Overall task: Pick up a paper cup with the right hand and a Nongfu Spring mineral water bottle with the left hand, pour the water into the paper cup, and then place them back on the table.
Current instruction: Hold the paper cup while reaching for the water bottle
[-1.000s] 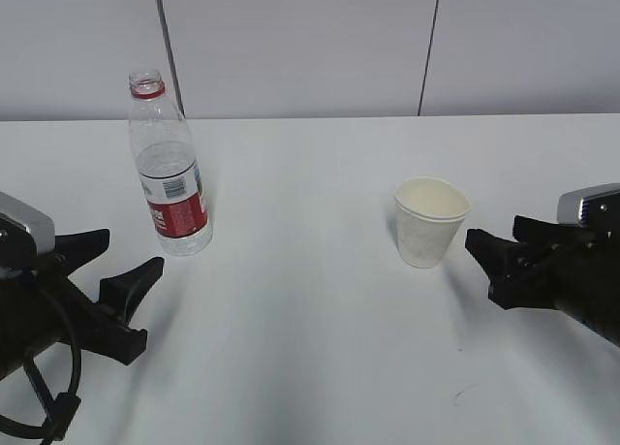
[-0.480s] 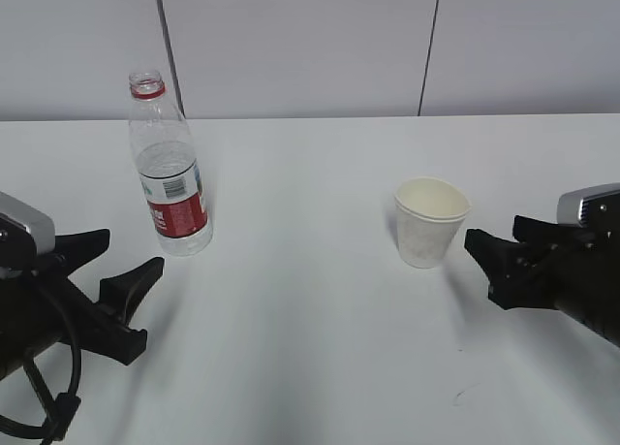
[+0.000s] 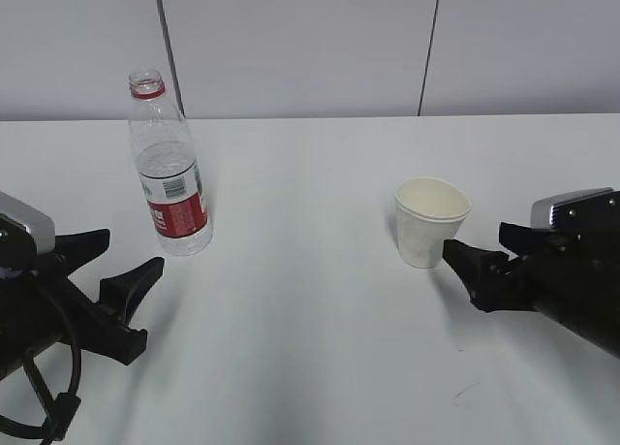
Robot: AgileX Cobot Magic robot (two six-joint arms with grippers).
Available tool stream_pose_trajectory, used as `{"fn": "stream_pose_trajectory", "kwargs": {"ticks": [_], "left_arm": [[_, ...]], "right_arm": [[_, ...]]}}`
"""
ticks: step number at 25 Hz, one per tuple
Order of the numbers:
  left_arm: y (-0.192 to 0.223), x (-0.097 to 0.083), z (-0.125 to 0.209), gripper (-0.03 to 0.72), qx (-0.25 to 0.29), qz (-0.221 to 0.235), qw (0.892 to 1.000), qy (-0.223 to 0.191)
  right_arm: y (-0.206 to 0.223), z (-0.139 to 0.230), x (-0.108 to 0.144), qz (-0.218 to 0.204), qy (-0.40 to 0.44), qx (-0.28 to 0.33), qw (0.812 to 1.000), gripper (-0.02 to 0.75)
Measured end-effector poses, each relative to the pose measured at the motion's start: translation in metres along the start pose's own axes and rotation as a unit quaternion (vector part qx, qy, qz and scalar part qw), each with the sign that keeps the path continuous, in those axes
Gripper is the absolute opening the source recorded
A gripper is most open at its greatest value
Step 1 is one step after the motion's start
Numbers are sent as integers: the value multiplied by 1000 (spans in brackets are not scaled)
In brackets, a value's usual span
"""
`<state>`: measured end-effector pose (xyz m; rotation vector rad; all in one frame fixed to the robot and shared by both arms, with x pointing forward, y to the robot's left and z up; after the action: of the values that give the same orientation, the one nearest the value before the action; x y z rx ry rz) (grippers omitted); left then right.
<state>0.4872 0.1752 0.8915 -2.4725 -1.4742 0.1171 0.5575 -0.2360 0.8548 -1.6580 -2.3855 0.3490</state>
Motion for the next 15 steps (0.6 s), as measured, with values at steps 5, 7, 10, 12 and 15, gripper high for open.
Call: {"fn": "stream_pose_trajectory", "kwargs": {"ticks": [5, 7, 10, 12, 15], "left_arm": [[0, 0, 0, 439, 0, 0, 1000, 0], [0, 0, 0, 439, 0, 0, 1000, 0], [0, 0, 0, 439, 0, 0, 1000, 0], [0, 0, 0, 439, 0, 0, 1000, 0], [0, 0, 0, 439, 0, 0, 1000, 0]], "right_arm": [[21, 10, -2, -13, -3, 7, 1000, 649], [30, 12, -3, -19, -6, 6, 1000, 648], [43, 15, -3, -29, -12, 5, 1000, 647], [49, 16, -3, -37, -16, 3, 999, 645], [56, 11, -3, -42, -23, -8, 999, 641]]}}
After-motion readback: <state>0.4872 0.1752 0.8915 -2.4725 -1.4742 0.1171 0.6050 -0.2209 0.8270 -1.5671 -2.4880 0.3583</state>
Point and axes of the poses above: a point on each arm's last joint axis where the gripper is mounted, y pointing out along that axis toward the gripper, x along the wrist's bending axis when the last joint is at zero, z = x × y, the point moved 6 cm from there along y, pointing out along that axis toward the gripper, and after that the axes turned 2 degrees about -y, right-handed, at the moved point
